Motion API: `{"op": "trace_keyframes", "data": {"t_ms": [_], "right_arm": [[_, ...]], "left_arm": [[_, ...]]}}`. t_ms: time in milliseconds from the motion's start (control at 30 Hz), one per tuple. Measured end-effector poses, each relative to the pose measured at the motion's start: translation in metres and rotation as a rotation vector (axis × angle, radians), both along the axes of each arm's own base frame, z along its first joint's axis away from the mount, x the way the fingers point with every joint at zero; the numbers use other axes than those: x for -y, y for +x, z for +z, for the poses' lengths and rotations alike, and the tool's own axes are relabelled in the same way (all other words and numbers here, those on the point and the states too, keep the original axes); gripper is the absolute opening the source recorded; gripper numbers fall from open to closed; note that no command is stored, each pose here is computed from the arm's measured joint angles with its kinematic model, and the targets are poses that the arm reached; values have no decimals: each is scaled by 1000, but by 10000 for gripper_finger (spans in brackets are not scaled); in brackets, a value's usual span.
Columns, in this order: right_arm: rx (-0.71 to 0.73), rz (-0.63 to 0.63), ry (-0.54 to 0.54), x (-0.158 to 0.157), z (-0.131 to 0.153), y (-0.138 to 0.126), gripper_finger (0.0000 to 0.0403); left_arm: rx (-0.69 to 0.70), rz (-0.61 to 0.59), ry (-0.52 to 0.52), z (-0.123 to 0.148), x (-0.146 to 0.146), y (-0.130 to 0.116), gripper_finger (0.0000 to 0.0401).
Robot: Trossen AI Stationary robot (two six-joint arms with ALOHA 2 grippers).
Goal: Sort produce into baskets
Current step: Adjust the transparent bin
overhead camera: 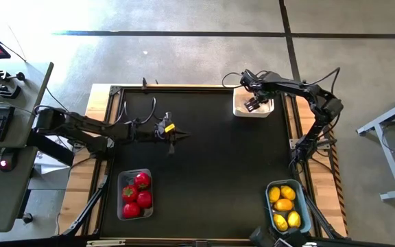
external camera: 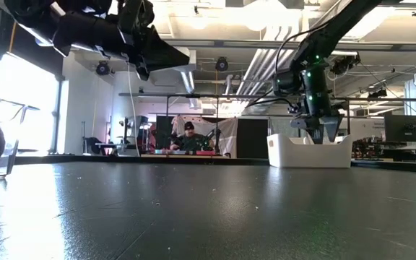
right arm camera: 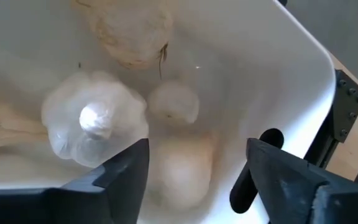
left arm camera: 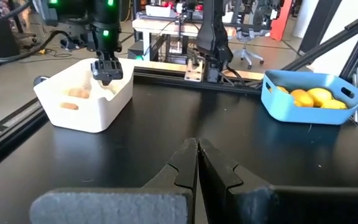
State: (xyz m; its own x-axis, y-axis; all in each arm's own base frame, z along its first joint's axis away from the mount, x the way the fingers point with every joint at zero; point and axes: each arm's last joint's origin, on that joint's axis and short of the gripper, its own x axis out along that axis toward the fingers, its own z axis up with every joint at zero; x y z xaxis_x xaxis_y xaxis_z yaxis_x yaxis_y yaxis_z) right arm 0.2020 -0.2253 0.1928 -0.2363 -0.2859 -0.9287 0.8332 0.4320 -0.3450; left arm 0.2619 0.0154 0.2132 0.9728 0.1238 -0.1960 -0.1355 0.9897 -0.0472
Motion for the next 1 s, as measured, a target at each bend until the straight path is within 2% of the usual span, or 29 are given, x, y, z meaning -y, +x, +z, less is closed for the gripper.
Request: {"op": "trace_keyframes", "data": {"t_ms": [133,233,333,500,533,633,733,867,1000], "right_arm": [[-19,30,7,-5,2,2,260],[-20,90,-23,-13,10,7,232],[-6,151,-103,-26,25,14,175],[82,234,-223,-47,52,23,36],[102,252,-242,-51,57,25,18],[158,318,-290,-64,68,31,21],[204,373,-325,-75,74,40,29],[247,429,-352,-85,77,51,9],[282,473,-382,-90,79,59,5]], "left_arm": [[6,15,-3,4,-9,-3,0],[-7,0,-4,6,-15,-8,0],[-73,-57,21,7,-16,-16,0],[-212,-106,40,12,-14,-35,0],[-247,-120,34,15,-13,-39,0],[-367,-176,-15,27,-6,-49,0],[-536,-188,-113,37,4,-56,0],[-807,-196,-225,42,23,-63,0],[-996,-229,-247,49,45,-65,0]]}}
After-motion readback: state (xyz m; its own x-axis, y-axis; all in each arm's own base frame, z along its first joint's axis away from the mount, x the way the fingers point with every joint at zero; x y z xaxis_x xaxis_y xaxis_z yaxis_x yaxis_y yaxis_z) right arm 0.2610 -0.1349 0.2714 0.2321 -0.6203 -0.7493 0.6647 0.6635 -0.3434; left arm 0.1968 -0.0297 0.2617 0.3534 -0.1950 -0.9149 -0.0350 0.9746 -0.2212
